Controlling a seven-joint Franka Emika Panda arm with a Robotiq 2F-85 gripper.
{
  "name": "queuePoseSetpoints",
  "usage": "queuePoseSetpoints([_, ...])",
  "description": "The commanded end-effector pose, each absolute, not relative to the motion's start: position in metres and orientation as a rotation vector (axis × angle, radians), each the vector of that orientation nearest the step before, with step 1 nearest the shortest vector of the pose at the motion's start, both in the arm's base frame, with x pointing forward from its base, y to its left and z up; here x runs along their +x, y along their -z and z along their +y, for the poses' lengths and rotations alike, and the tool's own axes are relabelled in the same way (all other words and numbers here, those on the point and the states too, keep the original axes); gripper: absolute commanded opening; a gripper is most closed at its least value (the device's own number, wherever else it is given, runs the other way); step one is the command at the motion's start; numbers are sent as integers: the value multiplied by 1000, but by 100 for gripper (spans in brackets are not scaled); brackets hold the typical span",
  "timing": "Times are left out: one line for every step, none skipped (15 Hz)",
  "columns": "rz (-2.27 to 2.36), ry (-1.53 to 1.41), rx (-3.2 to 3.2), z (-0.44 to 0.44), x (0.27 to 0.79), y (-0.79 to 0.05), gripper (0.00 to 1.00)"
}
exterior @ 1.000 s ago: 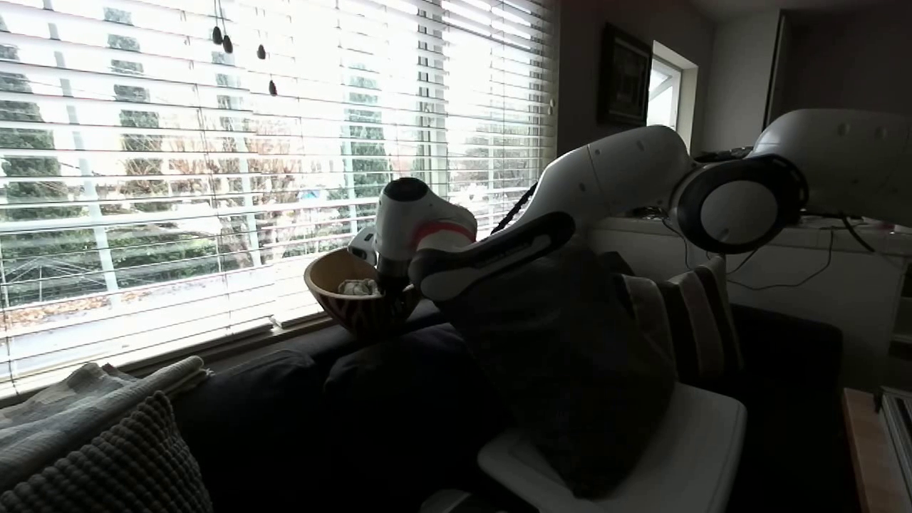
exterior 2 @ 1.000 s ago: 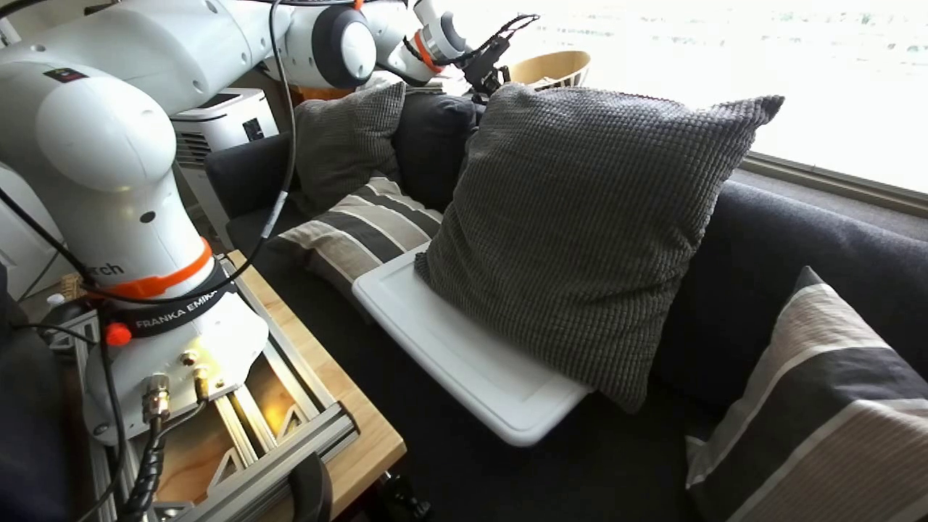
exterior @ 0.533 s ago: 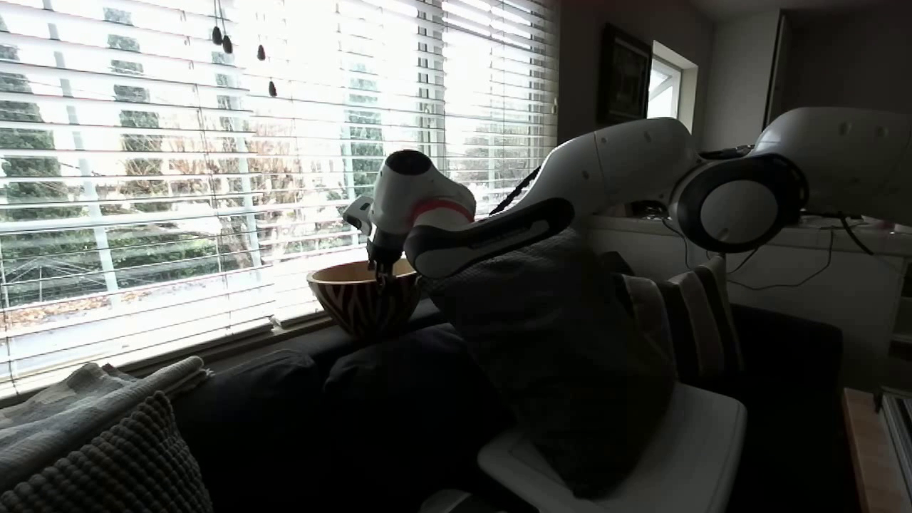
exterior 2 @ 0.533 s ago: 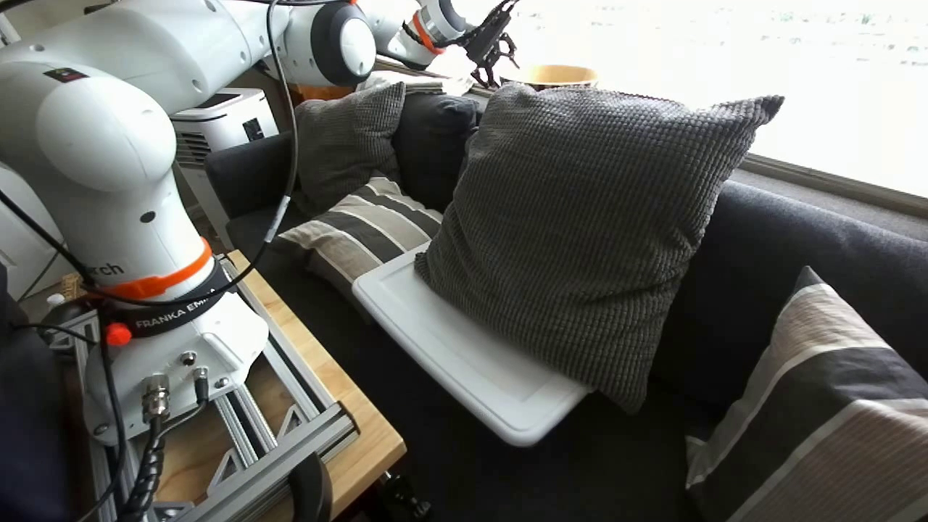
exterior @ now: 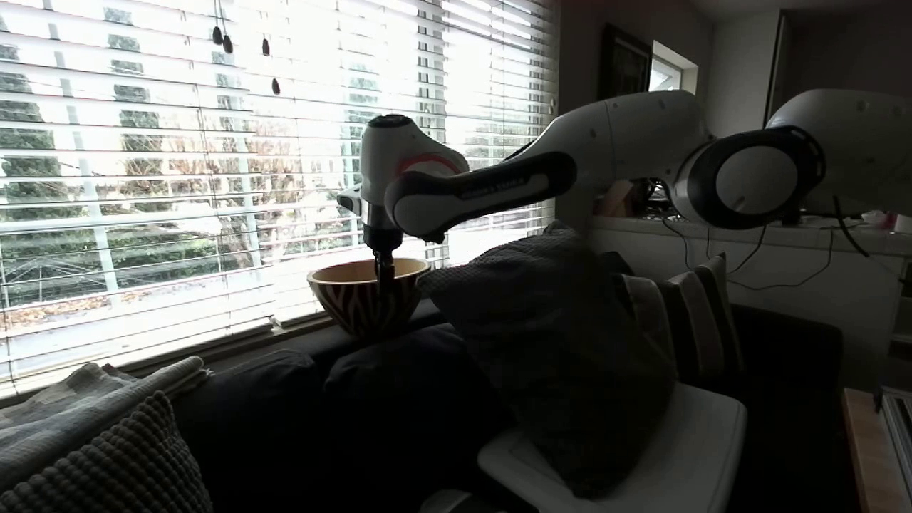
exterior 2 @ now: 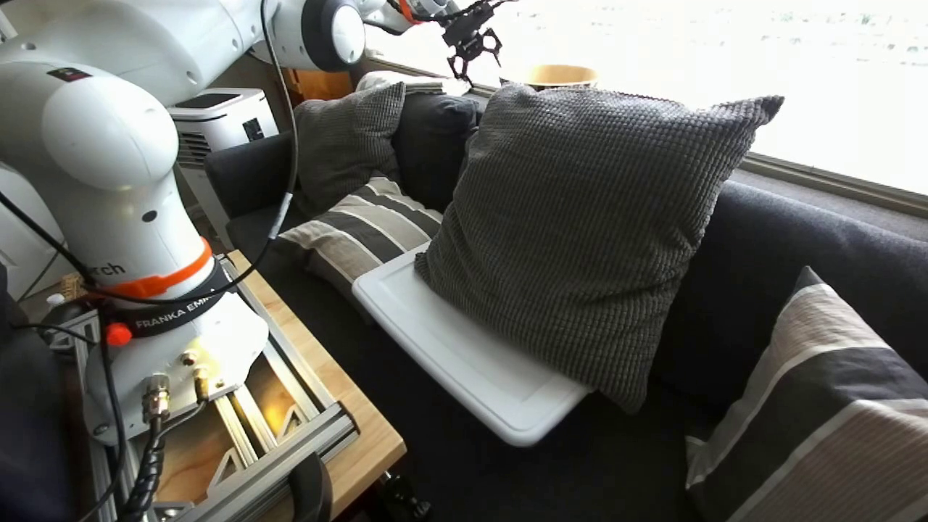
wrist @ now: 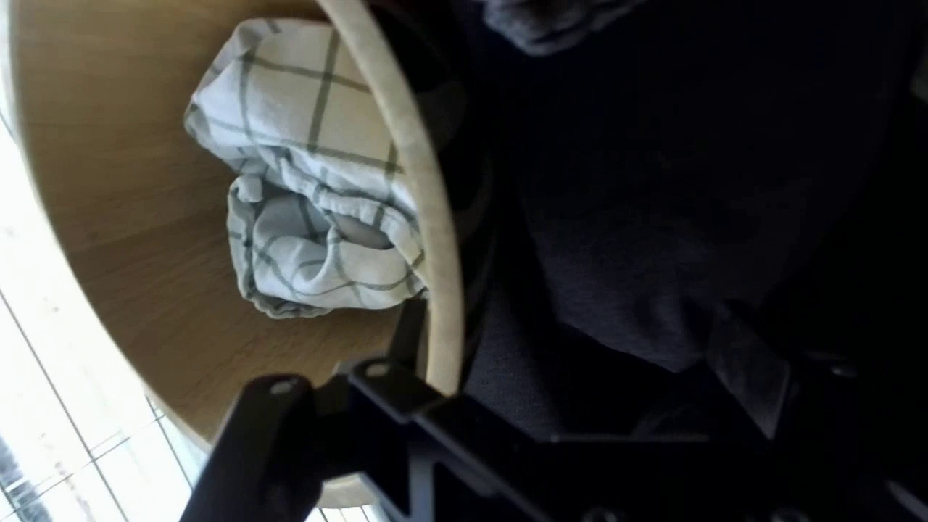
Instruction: Put the bowl on top of the backrest of the chair
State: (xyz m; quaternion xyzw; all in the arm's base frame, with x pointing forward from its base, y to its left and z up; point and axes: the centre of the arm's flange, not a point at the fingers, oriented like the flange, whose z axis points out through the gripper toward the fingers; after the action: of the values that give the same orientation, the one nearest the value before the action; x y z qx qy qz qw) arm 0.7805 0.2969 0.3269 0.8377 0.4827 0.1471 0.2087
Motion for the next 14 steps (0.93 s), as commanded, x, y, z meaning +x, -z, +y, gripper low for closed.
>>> queuePoseSetpoints([1227,-302,2538,315,757,-356,100])
queuePoseSetpoints([1217,-280,2594,315,746,-362,100])
queuePoseSetpoints([1185,-266,2647,317,741,-366,100])
queuePoseSetpoints([1159,-247,2698,315,733,-369,100])
queuePoseSetpoints([1092,-235,2738,312,724,-374,100])
queuePoseSetpoints([1044,-227,2784,310,718,-378,100])
queuePoseSetpoints([975,-230,2818,306,710,-383,100])
queuePoseSetpoints([905,-233,2848,300,699,-389,100])
queuePoseSetpoints([844,-243,2884,294,688,-393,100])
queuePoseSetpoints([786,-253,2925,290,679,-399,100])
queuePoseSetpoints([739,-272,2970,287,672,-402,100])
queuePoseSetpoints([687,-288,3012,288,670,-404,100])
queuePoseSetpoints([644,-300,3059,290,669,-406,100])
queuePoseSetpoints([595,-309,3103,291,668,-408,100])
